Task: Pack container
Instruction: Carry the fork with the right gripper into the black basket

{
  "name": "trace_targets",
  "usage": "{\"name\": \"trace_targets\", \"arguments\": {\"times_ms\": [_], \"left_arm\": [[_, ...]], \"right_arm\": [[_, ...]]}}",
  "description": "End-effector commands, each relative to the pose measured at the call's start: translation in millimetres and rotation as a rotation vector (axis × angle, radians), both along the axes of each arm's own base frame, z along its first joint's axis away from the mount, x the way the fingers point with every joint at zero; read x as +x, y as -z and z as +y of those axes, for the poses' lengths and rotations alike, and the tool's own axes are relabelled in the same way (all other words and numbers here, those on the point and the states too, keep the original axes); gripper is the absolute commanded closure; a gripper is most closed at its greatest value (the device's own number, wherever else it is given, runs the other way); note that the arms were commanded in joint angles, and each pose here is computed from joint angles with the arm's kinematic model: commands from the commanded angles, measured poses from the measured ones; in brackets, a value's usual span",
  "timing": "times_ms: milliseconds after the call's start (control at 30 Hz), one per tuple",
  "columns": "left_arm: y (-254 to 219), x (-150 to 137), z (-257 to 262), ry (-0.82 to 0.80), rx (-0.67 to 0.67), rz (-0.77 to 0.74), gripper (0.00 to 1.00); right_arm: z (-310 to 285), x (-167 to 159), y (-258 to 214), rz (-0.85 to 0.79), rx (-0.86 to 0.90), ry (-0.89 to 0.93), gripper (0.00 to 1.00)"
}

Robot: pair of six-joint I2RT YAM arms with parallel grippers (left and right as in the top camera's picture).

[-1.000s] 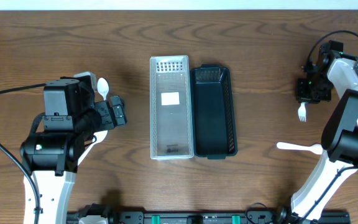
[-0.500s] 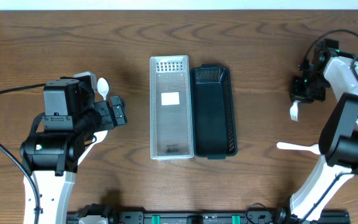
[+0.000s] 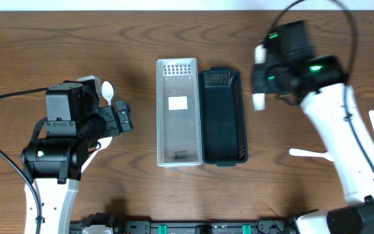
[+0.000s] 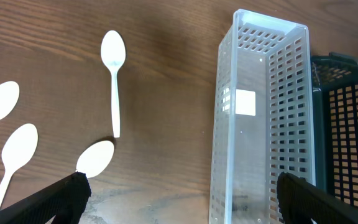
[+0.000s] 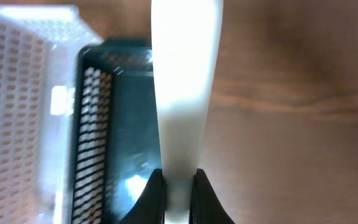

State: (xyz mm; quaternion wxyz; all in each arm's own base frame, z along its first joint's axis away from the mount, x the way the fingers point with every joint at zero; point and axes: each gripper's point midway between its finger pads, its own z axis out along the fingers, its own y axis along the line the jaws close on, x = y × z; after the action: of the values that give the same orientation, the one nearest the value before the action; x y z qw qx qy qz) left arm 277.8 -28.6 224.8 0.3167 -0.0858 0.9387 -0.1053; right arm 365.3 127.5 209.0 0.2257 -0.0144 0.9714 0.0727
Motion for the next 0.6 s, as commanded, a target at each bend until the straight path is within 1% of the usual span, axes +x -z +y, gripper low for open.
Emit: {"name": "trace_targets", "arguments": {"times_ms": [0, 33, 167, 333, 467, 500, 533, 567], "left_arm": [[-8, 1, -2, 0.007, -0.01, -0.017, 0.02], [-8, 1, -2, 0.007, -0.009, -0.017, 0.02], [-8, 1, -2, 0.007, -0.009, -0.017, 0.02], [-8, 1, -2, 0.007, -0.009, -0.017, 0.02], [-8, 1, -2, 0.007, -0.009, -0.017, 0.02], [-8, 1, -2, 0.007, -0.009, -0.017, 0.02], [-8, 1, -2, 0.007, -0.009, -0.017, 0.02], [-8, 1, -2, 0.007, -0.009, -0.017, 0.02]], "right_arm": [[20, -10, 17, 0.029, -0.036, 0.116, 0.99], [34, -15, 26, 0.044, -0.038, 0.101, 0.99], [60, -32, 56, 0.113, -0.059, 0.104, 0.99], [65, -45, 105, 0.214, -0.123, 0.126, 0.99], [64, -48, 128, 0.262, -0.151, 0.121, 0.99], [65, -47, 131, 0.266, -0.151, 0.112, 0.97], [68, -47, 132, 0.268, -0.146, 0.093, 0.91], [71, -46, 133, 0.268, -0.141, 0.074, 0.81]]}}
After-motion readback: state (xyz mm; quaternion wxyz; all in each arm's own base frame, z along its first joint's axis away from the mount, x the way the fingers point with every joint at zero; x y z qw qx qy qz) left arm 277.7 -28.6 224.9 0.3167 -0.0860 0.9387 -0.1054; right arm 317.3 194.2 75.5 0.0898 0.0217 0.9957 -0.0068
